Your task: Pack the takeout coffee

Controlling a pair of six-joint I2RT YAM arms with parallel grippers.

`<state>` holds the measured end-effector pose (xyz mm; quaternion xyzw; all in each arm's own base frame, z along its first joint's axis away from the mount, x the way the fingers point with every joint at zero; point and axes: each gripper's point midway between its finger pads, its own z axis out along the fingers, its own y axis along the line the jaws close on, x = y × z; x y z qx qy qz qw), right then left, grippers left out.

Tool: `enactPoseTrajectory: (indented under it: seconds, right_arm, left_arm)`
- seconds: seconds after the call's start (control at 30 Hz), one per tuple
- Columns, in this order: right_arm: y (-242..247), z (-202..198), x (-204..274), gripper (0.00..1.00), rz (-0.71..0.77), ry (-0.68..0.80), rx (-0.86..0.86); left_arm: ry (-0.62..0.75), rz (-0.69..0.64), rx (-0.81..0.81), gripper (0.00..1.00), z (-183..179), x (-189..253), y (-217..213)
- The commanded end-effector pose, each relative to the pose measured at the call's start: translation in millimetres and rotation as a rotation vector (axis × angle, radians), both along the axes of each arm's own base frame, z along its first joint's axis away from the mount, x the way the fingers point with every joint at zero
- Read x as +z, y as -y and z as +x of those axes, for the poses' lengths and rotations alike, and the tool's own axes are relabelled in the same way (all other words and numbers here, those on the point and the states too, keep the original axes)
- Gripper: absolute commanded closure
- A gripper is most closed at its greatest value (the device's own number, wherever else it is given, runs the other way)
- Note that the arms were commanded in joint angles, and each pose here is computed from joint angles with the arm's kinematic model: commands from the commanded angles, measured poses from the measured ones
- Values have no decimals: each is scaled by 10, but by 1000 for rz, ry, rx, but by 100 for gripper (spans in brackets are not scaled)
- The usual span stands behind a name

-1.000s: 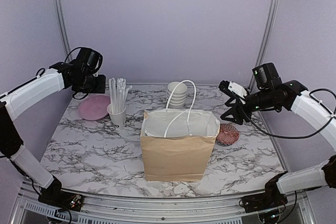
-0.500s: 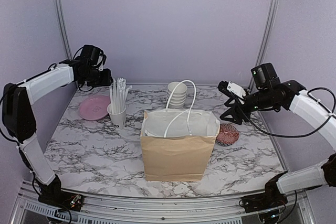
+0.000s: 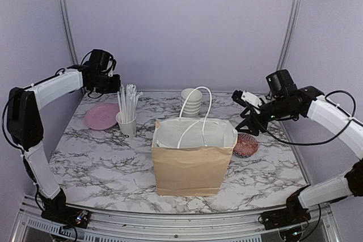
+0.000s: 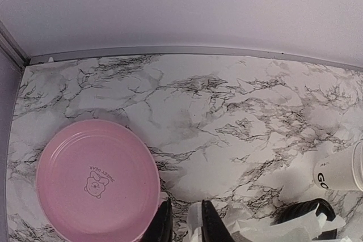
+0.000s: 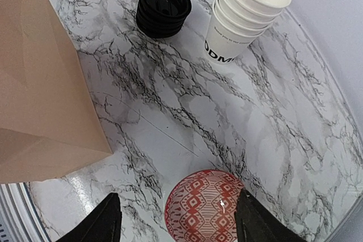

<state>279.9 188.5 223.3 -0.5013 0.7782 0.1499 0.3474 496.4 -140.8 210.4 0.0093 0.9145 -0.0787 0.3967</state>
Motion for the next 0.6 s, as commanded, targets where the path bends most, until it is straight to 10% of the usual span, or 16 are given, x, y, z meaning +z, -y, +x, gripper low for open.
enactPoseTrajectory:
  seconds: [0.0, 0.4, 0.57]
  right_arm:
    - [-18, 103, 113, 34, 5, 37, -1]
    - [13, 104, 197, 33, -9, 57, -4]
    - [44, 87, 223, 34, -14, 66, -16]
  left_arm:
    - [44, -4, -7, 91, 45, 177, -10]
    - [316, 4, 45, 100, -916, 1751, -394]
    - [490, -222, -76, 100, -1557, 2614, -250]
